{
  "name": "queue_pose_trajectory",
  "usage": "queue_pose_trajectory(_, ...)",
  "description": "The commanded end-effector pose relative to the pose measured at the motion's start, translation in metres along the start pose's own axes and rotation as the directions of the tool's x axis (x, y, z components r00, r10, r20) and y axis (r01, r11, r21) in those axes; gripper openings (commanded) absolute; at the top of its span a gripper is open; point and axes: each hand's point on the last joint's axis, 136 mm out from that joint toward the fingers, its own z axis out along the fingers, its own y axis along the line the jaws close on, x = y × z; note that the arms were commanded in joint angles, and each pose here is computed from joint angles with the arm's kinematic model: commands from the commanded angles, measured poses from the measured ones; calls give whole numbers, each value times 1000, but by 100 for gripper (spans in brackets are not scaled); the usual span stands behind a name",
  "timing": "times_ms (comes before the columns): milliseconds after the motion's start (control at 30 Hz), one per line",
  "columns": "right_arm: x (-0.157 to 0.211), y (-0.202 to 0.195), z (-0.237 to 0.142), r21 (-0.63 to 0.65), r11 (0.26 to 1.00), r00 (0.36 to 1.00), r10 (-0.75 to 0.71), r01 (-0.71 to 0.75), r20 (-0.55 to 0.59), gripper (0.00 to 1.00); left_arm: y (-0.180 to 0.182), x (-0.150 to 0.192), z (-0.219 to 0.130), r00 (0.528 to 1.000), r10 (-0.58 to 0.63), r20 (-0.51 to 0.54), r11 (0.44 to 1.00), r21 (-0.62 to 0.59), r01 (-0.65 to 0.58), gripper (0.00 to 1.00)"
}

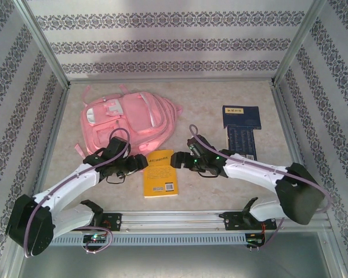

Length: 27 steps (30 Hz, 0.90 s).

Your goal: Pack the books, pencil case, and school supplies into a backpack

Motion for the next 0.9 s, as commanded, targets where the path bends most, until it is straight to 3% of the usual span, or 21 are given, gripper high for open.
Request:
queue_pose_trajectory(0, 9, 7, 13, -29, 999, 998, 40, -42, -58, 91, -12, 3, 10, 999, 32, -1, 998, 62, -32, 74)
queue_pose_trajectory(200, 20, 0, 31, -21, 996, 991, 81, -83, -110, 91, -11, 23, 30, 997, 54, -62, 996, 76, -49, 73)
queue_pose_trajectory(500, 27, 20, 55, -142, 983, 974, 82, -113, -210, 83, -24, 39, 58, 984, 70, -163, 984, 176, -41, 72)
queue_pose_trajectory(633, 23, 26, 62, -196, 966, 966, 120, -166, -230, 77, -39, 45, 68, 973, 84, -213, 976, 214, -37, 65)
queue_pose_trajectory(767, 22, 25, 63, -206, 961, 964, 134, -182, -228, 73, -45, 40, 66, 976, 85, -198, 975, 216, -41, 51)
queue_pose_trajectory(867, 28, 27, 67, -218, 955, 955, 144, -203, -260, 69, -47, 38, 61, 978, 88, -187, 976, 213, -47, 48)
